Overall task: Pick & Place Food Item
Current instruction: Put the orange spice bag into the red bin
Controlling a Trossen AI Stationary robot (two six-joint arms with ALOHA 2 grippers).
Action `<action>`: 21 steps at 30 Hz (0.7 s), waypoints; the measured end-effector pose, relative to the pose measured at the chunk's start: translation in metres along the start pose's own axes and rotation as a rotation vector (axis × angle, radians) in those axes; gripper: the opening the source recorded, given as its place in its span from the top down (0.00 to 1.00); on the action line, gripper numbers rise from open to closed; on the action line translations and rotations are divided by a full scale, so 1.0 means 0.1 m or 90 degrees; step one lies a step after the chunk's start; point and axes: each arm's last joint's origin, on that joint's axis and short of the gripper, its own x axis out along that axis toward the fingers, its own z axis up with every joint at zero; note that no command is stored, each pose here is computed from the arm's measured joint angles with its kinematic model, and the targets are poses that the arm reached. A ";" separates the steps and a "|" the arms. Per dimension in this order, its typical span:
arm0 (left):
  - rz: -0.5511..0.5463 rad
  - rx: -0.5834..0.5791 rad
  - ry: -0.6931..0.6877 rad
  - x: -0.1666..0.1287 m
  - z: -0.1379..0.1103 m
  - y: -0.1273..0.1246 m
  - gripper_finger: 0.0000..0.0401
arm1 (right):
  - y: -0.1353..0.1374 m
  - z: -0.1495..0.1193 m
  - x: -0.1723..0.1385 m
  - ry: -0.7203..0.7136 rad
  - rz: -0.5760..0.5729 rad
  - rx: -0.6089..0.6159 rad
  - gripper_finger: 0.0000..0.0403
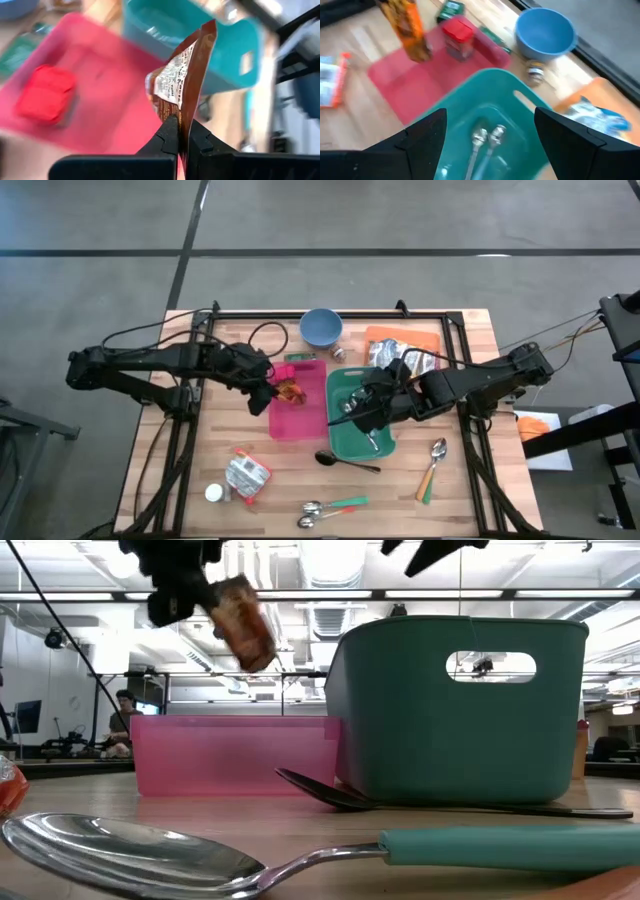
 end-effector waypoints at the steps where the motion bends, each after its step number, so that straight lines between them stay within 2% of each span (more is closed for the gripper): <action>1: 0.018 0.005 0.012 0.00 -0.02 0.02 1.00 | -0.02 -0.01 0.00 0.003 -0.011 -0.002 0.26; 5: 0.069 0.017 0.035 0.01 -0.04 0.12 1.00 | -0.06 -0.05 0.00 0.022 -0.036 -0.007 0.26; 10: 0.100 0.046 0.068 0.12 -0.02 0.20 1.00 | -0.07 -0.07 0.01 0.029 -0.044 -0.015 0.26; 21: 0.127 0.119 0.152 0.39 -0.03 0.26 1.00 | -0.10 -0.10 0.02 0.041 -0.059 -0.013 0.26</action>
